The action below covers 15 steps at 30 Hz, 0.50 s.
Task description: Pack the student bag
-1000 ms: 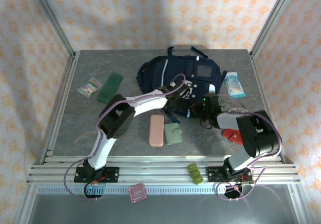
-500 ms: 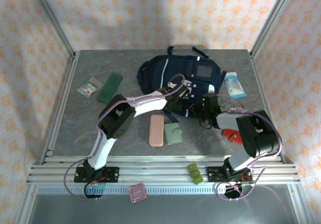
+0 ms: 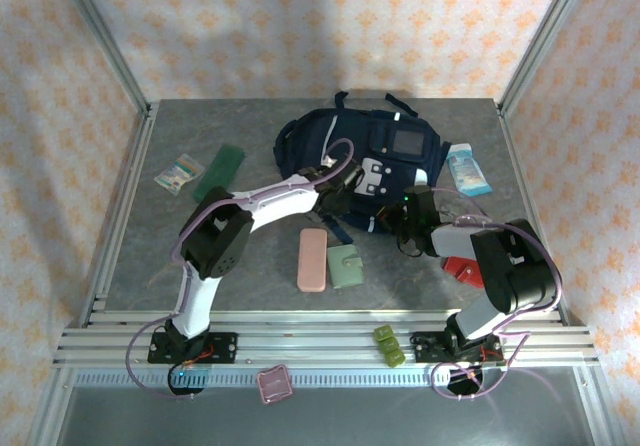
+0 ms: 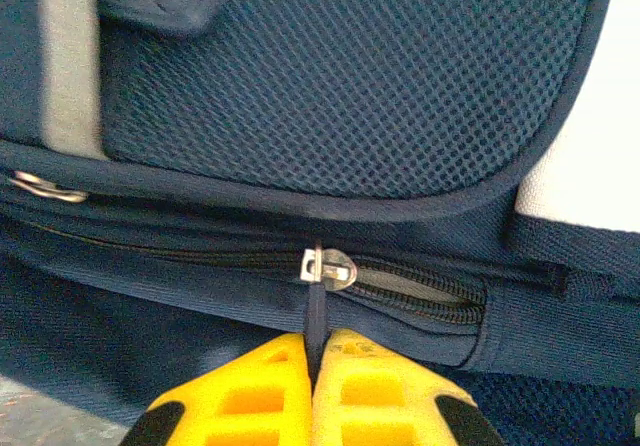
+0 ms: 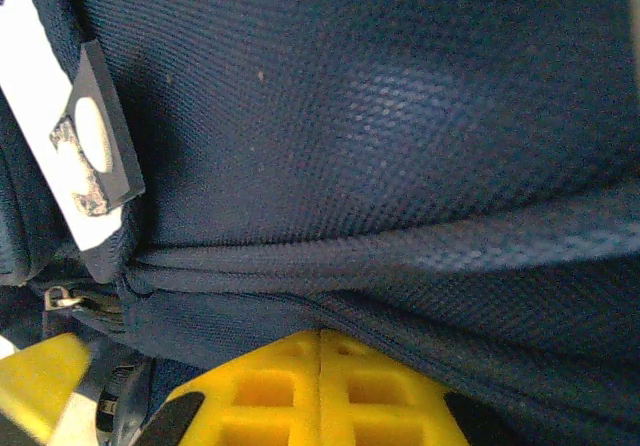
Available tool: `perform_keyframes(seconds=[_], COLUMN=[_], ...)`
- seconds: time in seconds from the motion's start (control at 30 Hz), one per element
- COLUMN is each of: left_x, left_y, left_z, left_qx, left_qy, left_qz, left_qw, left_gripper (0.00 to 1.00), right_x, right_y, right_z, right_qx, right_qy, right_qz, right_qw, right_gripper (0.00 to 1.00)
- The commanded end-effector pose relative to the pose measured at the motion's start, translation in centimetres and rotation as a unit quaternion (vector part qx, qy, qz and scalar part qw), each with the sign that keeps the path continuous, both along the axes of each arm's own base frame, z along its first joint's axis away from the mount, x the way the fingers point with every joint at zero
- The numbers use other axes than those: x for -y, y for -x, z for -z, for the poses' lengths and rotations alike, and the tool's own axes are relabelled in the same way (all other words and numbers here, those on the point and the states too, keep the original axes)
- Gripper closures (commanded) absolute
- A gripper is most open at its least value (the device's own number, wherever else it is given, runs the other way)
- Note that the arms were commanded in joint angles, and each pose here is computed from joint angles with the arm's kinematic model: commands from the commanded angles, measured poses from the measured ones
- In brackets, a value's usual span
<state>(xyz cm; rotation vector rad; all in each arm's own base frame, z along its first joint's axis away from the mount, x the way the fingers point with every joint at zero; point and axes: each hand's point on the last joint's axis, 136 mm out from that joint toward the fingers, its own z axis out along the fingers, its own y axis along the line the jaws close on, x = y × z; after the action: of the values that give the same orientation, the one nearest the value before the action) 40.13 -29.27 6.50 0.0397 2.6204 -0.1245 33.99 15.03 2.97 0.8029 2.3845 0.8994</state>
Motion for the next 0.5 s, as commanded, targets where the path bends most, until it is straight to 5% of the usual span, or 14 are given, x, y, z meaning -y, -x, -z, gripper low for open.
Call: perform_keyframes(seconds=[0.0,0.07,0.13,0.23,0.47], left_x=[-2.9,-2.9,-2.7,-1.9,-1.5], left_y=[-1.0,-0.9,-0.8,-0.7,-1.0], left_z=[-2.6,-2.5,-2.4,-2.2,-1.2], left_qx=[0.033,0.031,0.027,0.02,0.013], left_qy=[-0.029,-0.025,-0.021,-0.006,-0.011], left_qz=[-0.021,-0.018,-0.014,-0.001,0.01], left_qw=[0.999,0.999,0.999,1.0,1.0], left_gripper=[1.0,0.99,0.72,0.58,0.44], right_x=[2.1,2.1,2.1,2.2,2.3], right_y=[3.7,3.7,3.7,3.8,3.8], right_z=[4.2,4.2,4.2,4.2,4.1], right_qx=[-0.089,-0.088,-0.089,-0.089,-0.088], right_qy=[0.045,0.045,0.046,0.047,0.048], right_qz=[0.019,0.018,0.018,0.019,0.02], right_qw=[0.995,0.995,0.995,0.995,0.995], right_gripper=[1.0,1.0,1.0,1.0,1.0])
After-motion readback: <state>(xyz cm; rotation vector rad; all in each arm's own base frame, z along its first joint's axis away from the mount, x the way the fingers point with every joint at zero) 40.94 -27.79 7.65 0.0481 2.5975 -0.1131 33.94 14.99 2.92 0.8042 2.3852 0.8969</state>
